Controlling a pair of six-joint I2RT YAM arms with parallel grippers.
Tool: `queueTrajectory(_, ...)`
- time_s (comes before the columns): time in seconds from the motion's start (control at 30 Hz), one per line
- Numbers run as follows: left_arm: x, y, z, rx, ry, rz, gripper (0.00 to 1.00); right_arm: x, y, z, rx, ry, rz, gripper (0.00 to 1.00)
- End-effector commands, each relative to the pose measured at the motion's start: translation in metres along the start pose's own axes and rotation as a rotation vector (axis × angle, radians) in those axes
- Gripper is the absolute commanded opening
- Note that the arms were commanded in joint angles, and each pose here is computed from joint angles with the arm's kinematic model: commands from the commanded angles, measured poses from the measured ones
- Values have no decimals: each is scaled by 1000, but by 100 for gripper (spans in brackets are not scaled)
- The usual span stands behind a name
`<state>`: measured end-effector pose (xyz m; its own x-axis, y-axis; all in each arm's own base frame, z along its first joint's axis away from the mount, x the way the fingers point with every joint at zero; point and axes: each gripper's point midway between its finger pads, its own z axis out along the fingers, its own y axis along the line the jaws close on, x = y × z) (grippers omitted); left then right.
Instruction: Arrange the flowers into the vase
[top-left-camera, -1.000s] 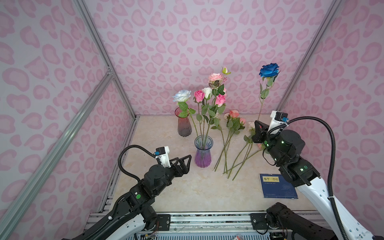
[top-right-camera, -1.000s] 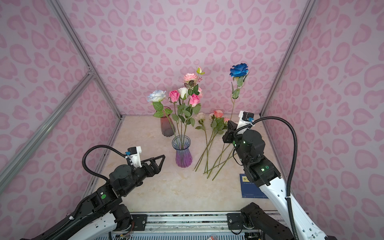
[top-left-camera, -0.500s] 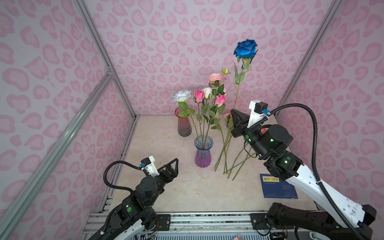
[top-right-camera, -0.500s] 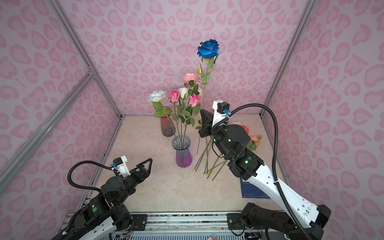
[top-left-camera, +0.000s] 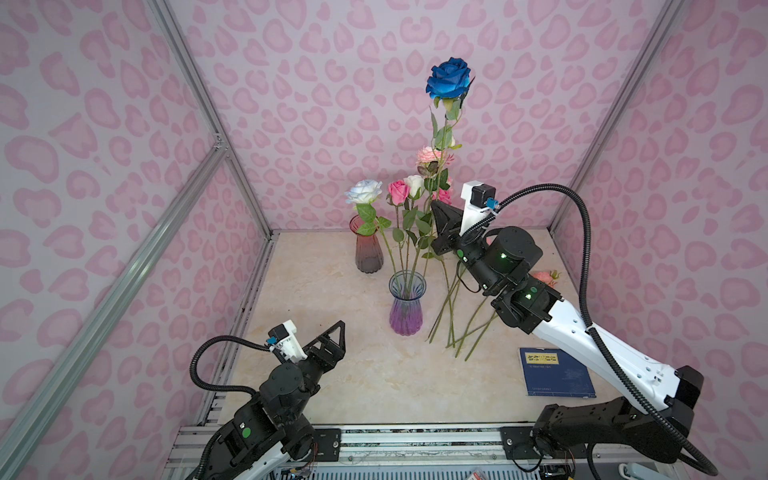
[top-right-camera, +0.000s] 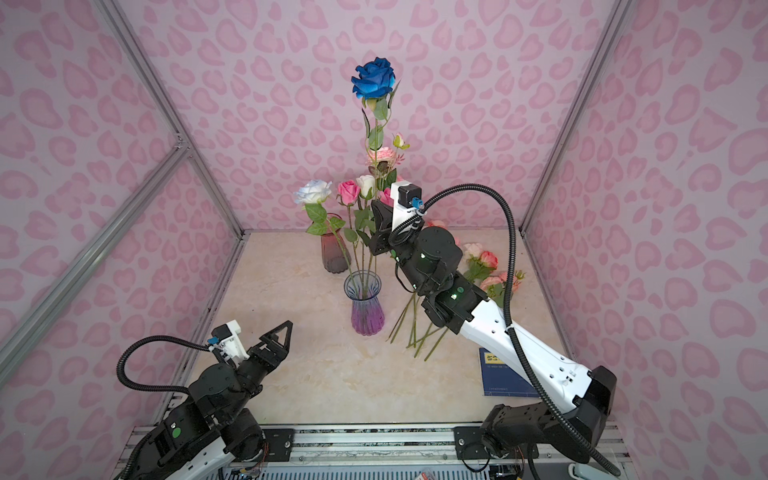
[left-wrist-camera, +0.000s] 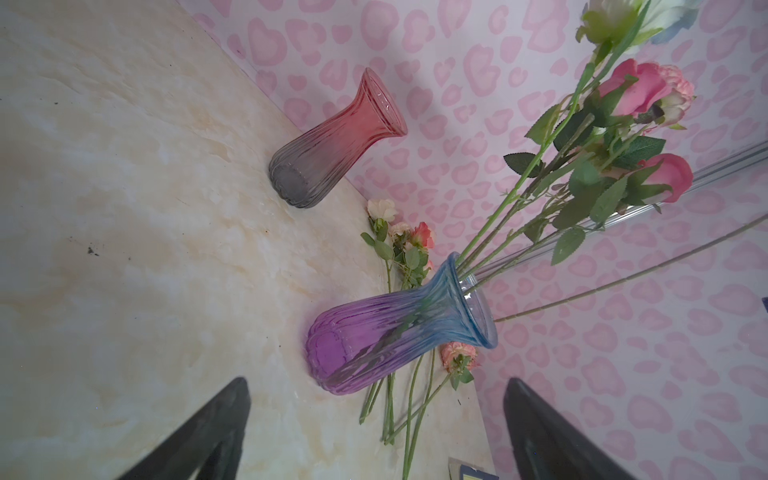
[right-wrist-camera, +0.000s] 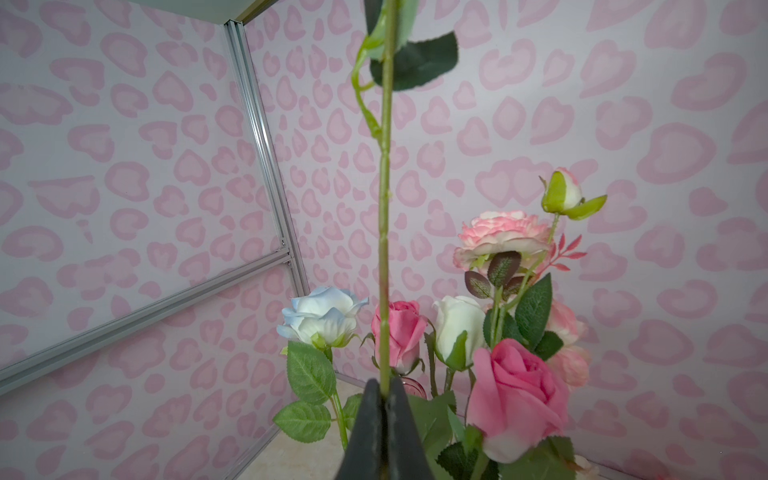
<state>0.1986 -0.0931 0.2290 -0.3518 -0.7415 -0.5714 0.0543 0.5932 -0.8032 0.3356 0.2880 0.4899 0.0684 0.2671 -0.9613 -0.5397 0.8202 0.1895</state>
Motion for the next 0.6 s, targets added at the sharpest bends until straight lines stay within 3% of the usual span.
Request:
queueTrajectory(0.0, -3, 2, 0, -13, -15, -5, 96, 13, 1, 2, 3, -2, 1, 0)
queueTrajectory(0.33, 2, 2, 5, -12, -3, -15, 96, 105, -1, -15, 7, 138, -34, 0)
queueTrajectory(0.57, 8, 0, 11, -21, 20, -6, 96, 132, -5, -23, 36, 186, -39, 1)
